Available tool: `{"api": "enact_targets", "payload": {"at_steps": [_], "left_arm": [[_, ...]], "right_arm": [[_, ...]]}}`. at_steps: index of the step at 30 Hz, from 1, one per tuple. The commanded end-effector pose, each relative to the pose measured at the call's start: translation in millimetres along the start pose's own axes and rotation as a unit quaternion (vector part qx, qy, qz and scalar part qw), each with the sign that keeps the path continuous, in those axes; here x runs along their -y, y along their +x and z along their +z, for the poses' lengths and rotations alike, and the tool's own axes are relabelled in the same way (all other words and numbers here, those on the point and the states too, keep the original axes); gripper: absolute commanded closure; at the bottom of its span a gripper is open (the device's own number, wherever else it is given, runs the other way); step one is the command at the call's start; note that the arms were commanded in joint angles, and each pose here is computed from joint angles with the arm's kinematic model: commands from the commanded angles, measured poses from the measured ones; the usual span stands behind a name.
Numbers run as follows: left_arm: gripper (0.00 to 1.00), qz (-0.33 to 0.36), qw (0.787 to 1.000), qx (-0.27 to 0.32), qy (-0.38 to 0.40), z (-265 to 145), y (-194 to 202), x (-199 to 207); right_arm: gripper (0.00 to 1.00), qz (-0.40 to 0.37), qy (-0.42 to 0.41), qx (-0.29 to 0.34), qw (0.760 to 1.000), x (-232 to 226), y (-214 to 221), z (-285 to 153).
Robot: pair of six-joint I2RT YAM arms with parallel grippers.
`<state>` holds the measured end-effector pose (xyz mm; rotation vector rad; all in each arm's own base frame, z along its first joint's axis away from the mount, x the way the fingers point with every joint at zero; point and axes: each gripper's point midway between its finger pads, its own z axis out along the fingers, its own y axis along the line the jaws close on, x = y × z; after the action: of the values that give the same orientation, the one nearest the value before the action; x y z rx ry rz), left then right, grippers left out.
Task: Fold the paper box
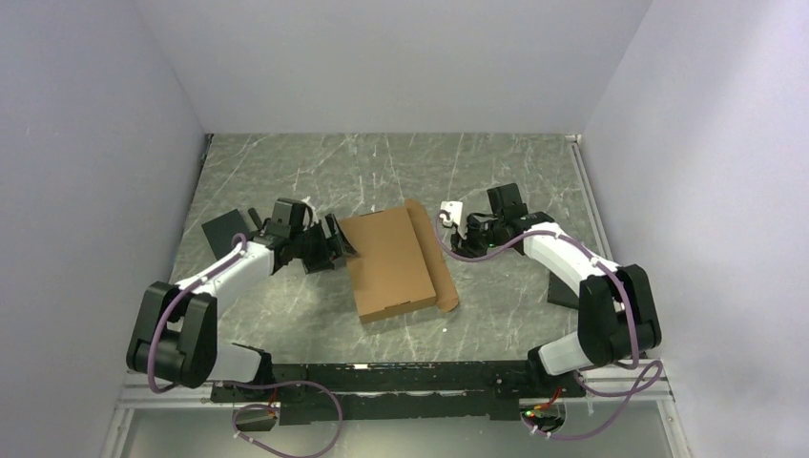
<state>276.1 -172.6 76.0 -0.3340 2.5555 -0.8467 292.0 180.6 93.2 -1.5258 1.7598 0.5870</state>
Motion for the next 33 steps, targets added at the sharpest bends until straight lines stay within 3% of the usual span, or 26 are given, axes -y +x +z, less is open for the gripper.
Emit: {"api": "enact_targets", "payload": {"at_steps": [1,8,17,24,29,33], "left_arm": [[0.21,0.018,0.999,0.027,0.007,4.2,-30.0,17.2],[0.28,0.024,1.0,0.007,-0.002,22.9,-40.4,17.5],[0.49,0.049,0.998,-0.025,-0.013,47.6,-61.5,23.0],[0.55,0.068,0.996,-0.063,-0.001,87.1,-89.8,30.9],[0.55,0.074,0.995,-0.062,0.004,106.0,-119.8,33.5],[0.55,0.091,0.995,-0.035,0.0,96.8,-145.8,37.0]], "right_arm": [[0.77,-0.01,0.001,-0.02,1.0,3.6,5.0,5.2],[0.84,-0.01,-0.028,-0.056,0.998,-10.4,10.5,28.6],[0.9,-0.006,-0.064,-0.044,0.997,-41.6,-21.6,59.3],[0.92,0.071,-0.035,-0.051,0.996,-38.6,-37.8,81.0],[0.92,0.08,-0.032,-0.049,0.995,-39.3,-41.3,85.8],[0.9,0.062,-0.015,-0.058,0.996,-31.6,-40.0,76.9]]}}
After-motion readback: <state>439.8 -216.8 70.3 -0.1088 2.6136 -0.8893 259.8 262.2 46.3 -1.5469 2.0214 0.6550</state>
